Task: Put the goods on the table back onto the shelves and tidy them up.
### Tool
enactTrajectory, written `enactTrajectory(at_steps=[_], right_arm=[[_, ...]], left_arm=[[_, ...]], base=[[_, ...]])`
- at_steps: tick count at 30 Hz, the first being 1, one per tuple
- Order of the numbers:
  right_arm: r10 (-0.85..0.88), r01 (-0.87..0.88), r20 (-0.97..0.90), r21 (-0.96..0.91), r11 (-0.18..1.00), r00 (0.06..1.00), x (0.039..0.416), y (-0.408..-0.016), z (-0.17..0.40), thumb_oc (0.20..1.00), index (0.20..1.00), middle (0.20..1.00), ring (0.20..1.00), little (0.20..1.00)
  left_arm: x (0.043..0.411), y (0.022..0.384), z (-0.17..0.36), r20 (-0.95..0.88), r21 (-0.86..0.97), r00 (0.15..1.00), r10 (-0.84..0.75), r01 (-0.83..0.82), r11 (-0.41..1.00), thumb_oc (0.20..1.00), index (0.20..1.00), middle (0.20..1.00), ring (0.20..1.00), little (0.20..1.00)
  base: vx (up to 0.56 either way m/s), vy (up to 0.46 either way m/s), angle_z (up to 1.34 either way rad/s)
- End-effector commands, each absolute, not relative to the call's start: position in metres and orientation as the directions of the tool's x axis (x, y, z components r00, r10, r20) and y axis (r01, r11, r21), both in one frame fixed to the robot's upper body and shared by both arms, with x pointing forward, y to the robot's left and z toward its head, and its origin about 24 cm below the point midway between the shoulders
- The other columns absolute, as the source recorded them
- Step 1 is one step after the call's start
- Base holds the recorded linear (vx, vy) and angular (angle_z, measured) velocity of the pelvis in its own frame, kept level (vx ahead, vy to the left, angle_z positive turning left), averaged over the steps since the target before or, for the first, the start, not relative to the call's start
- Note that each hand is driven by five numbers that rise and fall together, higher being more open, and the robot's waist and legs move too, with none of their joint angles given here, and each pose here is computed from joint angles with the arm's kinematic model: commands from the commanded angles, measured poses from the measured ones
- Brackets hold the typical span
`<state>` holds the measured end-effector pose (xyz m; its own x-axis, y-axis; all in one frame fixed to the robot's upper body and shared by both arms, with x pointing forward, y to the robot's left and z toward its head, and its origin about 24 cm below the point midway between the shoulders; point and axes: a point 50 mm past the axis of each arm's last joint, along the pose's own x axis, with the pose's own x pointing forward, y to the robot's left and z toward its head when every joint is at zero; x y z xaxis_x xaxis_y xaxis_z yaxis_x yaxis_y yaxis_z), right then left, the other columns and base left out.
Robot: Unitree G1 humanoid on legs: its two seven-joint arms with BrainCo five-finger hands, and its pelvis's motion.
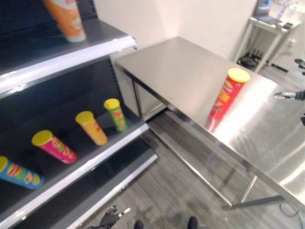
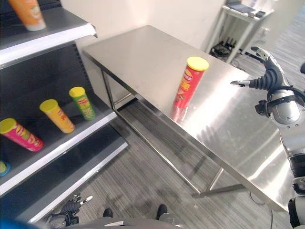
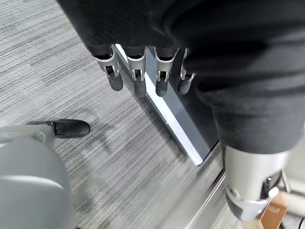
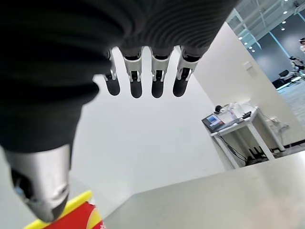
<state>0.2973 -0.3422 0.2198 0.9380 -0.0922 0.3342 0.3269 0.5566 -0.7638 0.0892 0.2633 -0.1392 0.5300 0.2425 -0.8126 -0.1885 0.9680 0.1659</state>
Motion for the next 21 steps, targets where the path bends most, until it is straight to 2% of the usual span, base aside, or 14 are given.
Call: enactTrajectory(at_steps=[1,21], right_arm=[[-0.086,0.403,0.440,-0.707,0.581,0.894,0.300,-0.339,0.252,1.000,1.000,1.000,1.000,1.000],[-0.007,0.274,0.348,-0.726,0.630,0.937,0.315,-0.319,0.230,1.000,1.000,1.000,1.000,1.000]], left_arm=[[0.105,0.278,-0.131,-0.784,0.202,0.564,0.260,-0.164,0.966,1.000,1.000,1.000,1.000,1.000],[0.107,0.278,-0.130,-0.785,0.202,0.567,0.249,-0.147,0.968,1.000,1.000,1.000,1.000,1.000]], base=[[0.04,-0.060,0.18],[0.01,-0.018,0.03]])
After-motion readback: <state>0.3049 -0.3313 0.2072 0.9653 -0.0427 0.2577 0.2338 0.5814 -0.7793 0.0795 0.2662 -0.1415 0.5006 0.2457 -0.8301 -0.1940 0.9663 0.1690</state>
